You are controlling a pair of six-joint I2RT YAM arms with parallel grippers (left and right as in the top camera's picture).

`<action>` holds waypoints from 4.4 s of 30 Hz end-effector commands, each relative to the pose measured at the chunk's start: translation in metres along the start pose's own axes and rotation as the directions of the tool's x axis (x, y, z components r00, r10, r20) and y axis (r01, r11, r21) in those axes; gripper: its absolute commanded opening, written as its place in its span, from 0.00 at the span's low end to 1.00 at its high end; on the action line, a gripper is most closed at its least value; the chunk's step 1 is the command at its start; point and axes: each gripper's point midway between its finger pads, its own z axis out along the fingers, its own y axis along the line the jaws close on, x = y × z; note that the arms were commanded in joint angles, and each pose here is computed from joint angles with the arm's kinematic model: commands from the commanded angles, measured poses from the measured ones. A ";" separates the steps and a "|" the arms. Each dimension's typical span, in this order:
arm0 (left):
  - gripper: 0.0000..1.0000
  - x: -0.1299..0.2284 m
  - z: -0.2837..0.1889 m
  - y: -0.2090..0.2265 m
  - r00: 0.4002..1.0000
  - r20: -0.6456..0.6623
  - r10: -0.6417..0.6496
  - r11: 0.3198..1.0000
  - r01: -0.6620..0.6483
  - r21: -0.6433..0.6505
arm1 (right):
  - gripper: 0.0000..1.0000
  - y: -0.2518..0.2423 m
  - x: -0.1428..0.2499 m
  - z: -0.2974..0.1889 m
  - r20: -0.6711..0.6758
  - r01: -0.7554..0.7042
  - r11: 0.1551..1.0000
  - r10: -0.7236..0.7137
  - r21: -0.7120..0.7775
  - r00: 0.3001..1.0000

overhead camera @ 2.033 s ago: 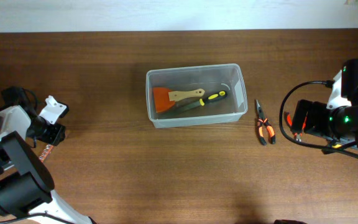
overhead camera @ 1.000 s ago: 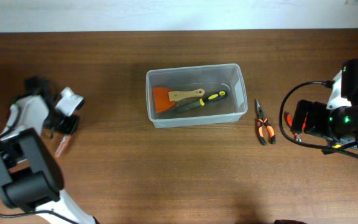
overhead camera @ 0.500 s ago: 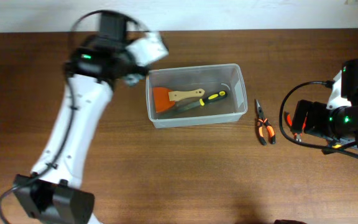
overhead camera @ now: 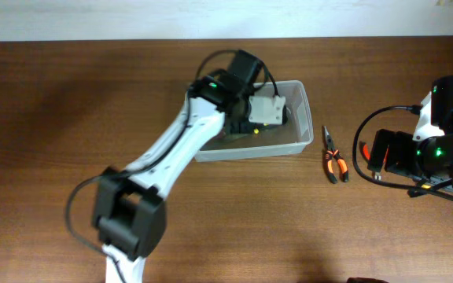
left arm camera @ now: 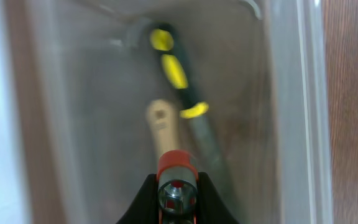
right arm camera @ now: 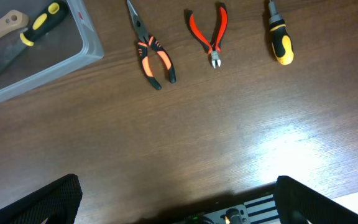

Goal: Pack container

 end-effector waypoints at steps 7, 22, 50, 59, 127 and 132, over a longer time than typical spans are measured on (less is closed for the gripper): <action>0.18 0.022 0.058 -0.035 0.993 -0.090 -0.074 0.986 0.087 0.145 | 0.99 -0.004 0.003 -0.004 0.002 -0.016 1.000 0.016 0.008 1.000; 0.87 0.002 -0.071 0.063 0.922 0.006 -0.387 0.899 0.379 -0.220 | 0.99 0.002 -0.024 0.003 0.083 -0.020 1.000 0.021 -0.011 0.996; 0.99 0.343 -0.245 0.057 -0.082 0.206 -0.975 -0.160 0.904 -0.397 | 0.71 0.016 -0.011 0.251 -0.479 0.207 0.978 -0.188 -0.013 0.857; 0.99 0.355 -0.250 0.054 -0.104 0.214 -0.971 -0.185 0.896 -0.405 | 0.67 0.016 0.004 0.278 -0.467 0.246 0.968 -0.236 -0.041 0.852; 0.99 0.354 -0.250 0.054 -0.103 0.214 -0.971 -0.184 0.896 -0.405 | 0.61 0.026 0.031 0.288 -0.513 -0.289 0.952 0.297 0.097 0.806; 0.99 0.354 -0.250 0.054 -0.103 0.214 -0.971 -0.184 0.896 -0.405 | 0.61 0.028 0.021 0.294 -0.471 -0.342 0.934 0.349 0.103 0.810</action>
